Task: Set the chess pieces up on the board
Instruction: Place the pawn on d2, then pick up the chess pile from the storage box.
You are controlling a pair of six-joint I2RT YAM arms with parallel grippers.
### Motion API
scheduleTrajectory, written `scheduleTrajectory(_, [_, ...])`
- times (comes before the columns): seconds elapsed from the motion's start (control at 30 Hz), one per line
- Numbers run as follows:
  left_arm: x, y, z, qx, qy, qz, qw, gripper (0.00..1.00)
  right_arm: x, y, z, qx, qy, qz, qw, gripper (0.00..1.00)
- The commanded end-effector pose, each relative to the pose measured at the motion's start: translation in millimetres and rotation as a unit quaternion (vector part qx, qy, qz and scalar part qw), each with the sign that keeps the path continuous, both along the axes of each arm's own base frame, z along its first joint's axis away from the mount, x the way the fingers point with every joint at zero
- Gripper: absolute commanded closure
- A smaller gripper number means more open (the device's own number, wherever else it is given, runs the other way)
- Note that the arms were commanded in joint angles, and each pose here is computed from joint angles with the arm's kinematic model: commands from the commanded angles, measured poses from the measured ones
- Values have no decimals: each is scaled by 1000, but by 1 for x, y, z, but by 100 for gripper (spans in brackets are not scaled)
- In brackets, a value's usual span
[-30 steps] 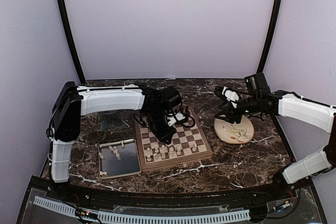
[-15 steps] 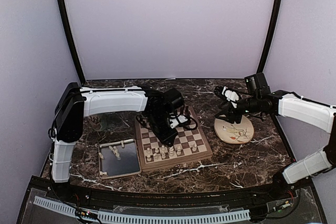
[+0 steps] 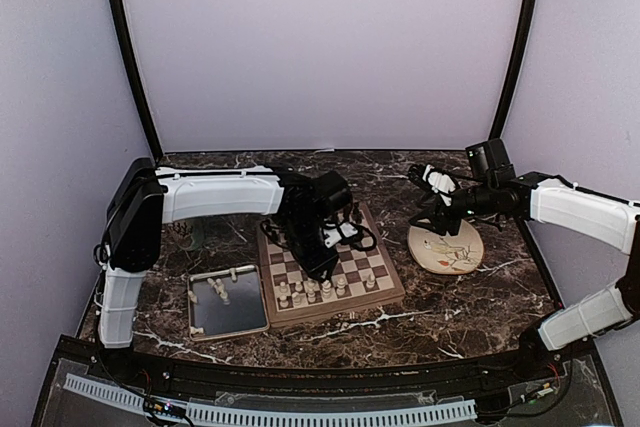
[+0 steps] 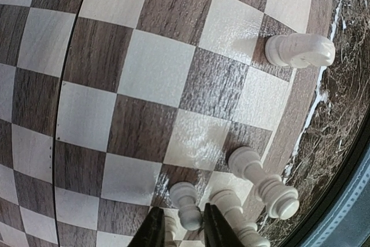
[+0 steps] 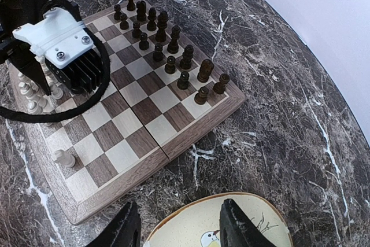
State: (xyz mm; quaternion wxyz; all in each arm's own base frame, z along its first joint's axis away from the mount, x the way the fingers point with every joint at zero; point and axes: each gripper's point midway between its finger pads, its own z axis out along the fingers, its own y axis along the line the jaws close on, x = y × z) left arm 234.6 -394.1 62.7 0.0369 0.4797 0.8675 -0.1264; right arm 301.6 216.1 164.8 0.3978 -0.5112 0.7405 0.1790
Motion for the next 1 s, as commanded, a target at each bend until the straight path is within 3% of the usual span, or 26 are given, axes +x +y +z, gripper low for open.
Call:
scheduleTrajectory(0.0, [-2, -5, 7, -5, -2, -4, 1000, 73, 1, -1, 5, 5, -14, 0, 1000, 53])
scheduleTrajectory(0.3, [10, -7, 31, -13, -39, 11, 999, 66, 1, -1, 5, 4, -13, 1, 1000, 52])
scheduleTrajectory(0.57, [15, 49, 71, 12, -112, 82, 990, 63, 1, 0, 4, 4, -11, 1, 1000, 52])
scheduleTrajectory(0.73, [24, 127, 88, 34, -162, 235, 958, 61, 1, 0, 1, 3, -7, 3, 1000, 52])
scheduleTrajectory(0.87, [17, 192, 74, 29, -116, 359, 926, 61, 1, 1, 0, 3, -5, 5, 1000, 52])
scheduleTrajectory(0.97, [10, 223, 60, 32, -102, 409, 906, 60, 1, 1, 1, 4, -5, 6, 1000, 52])
